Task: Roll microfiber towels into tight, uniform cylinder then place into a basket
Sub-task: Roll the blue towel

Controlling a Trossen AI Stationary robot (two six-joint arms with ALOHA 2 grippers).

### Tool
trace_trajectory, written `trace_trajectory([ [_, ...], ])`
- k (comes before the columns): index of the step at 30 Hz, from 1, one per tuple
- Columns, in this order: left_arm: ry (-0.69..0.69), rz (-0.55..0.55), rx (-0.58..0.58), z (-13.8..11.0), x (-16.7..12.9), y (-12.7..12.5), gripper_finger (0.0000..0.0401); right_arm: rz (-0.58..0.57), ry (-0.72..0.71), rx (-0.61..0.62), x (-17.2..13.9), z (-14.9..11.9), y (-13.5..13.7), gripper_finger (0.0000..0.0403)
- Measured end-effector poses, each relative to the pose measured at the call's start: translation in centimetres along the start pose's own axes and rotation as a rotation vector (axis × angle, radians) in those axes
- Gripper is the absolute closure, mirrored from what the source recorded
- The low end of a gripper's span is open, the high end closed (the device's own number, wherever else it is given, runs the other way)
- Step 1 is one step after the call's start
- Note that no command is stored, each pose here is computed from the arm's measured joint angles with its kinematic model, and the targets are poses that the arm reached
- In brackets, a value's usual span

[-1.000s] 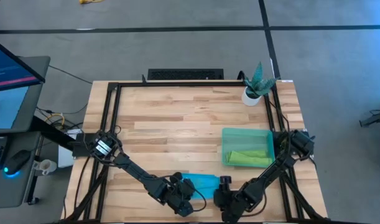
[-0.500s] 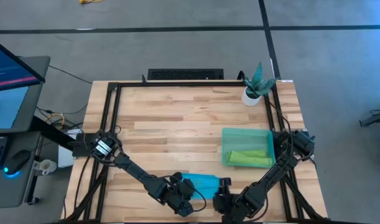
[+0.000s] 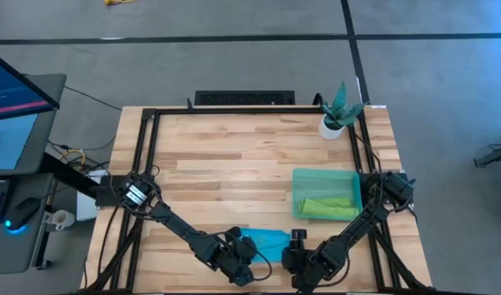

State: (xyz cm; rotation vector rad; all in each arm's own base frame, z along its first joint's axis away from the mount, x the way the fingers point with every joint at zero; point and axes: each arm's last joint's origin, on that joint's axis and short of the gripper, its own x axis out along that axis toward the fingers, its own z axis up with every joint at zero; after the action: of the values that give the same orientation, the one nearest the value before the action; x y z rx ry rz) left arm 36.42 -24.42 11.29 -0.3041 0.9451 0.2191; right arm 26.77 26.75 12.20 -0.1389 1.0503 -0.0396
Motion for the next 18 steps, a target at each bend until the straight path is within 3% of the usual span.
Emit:
trace_trajectory([
  [9, -0.008, 0.002, 0.068, 0.0, 0.0, -0.1, 0.0383, 0.016, 0.011, 0.098, 0.8, -1.0, -0.7, 0.0211],
  [18, -0.084, 0.057, 0.304, 0.3, -1.7, -2.2, 0.0383, 0.017, 0.03, 0.102, 1.0, -1.0, -0.9, 0.0315],
])
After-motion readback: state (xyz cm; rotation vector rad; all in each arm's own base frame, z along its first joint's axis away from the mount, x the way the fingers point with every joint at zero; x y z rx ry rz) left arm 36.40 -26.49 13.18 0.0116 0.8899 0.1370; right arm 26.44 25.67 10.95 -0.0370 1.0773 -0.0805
